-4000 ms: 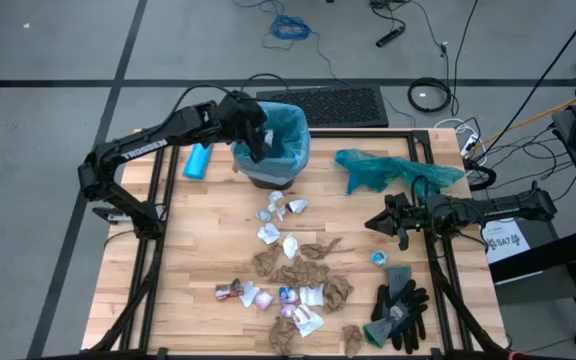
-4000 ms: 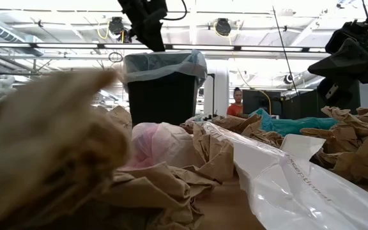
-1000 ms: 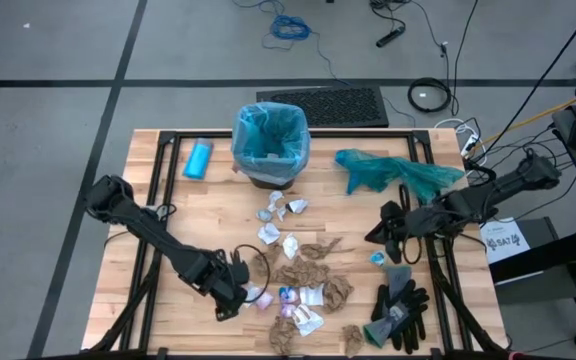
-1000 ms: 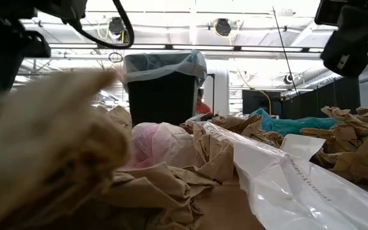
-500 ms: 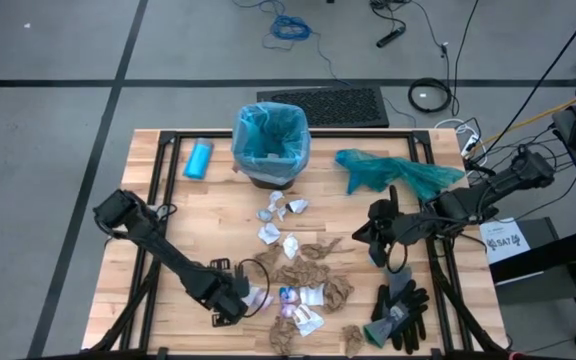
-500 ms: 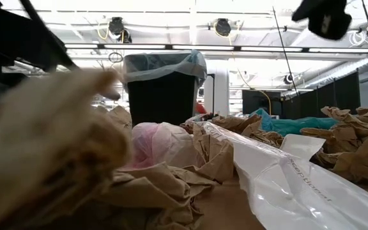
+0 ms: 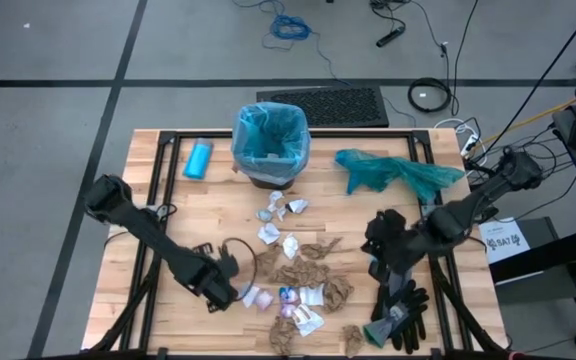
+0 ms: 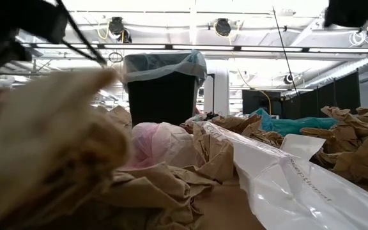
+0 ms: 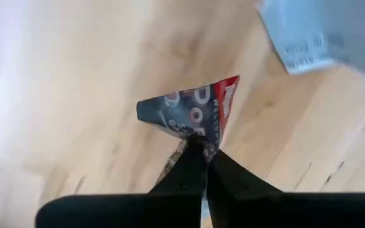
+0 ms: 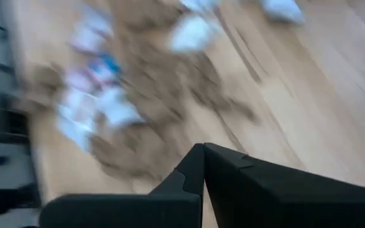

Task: Place trash/remove bag and relplace
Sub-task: Put the black paper trash into the trash bin

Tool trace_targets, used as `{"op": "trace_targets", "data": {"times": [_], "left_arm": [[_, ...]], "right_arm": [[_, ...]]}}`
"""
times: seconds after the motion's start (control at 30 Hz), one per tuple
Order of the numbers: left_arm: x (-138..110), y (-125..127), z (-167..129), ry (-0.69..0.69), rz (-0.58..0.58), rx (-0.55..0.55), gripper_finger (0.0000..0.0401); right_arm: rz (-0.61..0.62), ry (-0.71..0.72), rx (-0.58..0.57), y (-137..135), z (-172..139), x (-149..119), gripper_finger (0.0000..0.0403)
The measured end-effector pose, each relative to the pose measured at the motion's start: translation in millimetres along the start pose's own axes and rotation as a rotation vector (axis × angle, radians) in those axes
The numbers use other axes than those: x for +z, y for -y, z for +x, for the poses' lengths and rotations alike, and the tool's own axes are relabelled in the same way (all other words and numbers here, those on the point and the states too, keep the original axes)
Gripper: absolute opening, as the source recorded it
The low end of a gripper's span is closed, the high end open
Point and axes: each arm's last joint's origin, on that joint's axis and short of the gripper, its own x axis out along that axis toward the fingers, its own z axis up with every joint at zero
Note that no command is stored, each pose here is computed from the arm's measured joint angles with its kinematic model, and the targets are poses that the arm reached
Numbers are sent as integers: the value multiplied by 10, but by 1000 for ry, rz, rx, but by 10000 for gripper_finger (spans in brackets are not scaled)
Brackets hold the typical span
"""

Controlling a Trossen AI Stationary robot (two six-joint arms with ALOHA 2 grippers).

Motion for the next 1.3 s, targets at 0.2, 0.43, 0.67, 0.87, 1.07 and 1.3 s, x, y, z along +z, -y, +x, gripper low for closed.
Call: {"op": "trace_targets", "data": {"times": [0.2,0.43,0.67,0.87,1.07,1.3], "left_arm": [[-21,-317,-473,163,-214,-57,2],[115,-707,-977,434,-457,-154,1],[526,-975,-1420,634,-445,-139,1],[934,-1307,-1751,822,-459,-85,0],[1275,-1682,-1837,926,-513,-12,0],[1529,-2106,-1673,849,-483,4,0]], "right_arm": [[-37,2,-75,-83,-6,-211,0],[-82,-6,-78,-22,-147,-566,0],[114,62,52,306,-168,-1006,0],[94,81,97,393,-90,-1071,0],[-1,98,61,416,-42,-1020,0],[4,107,63,410,-28,-984,0]]}}
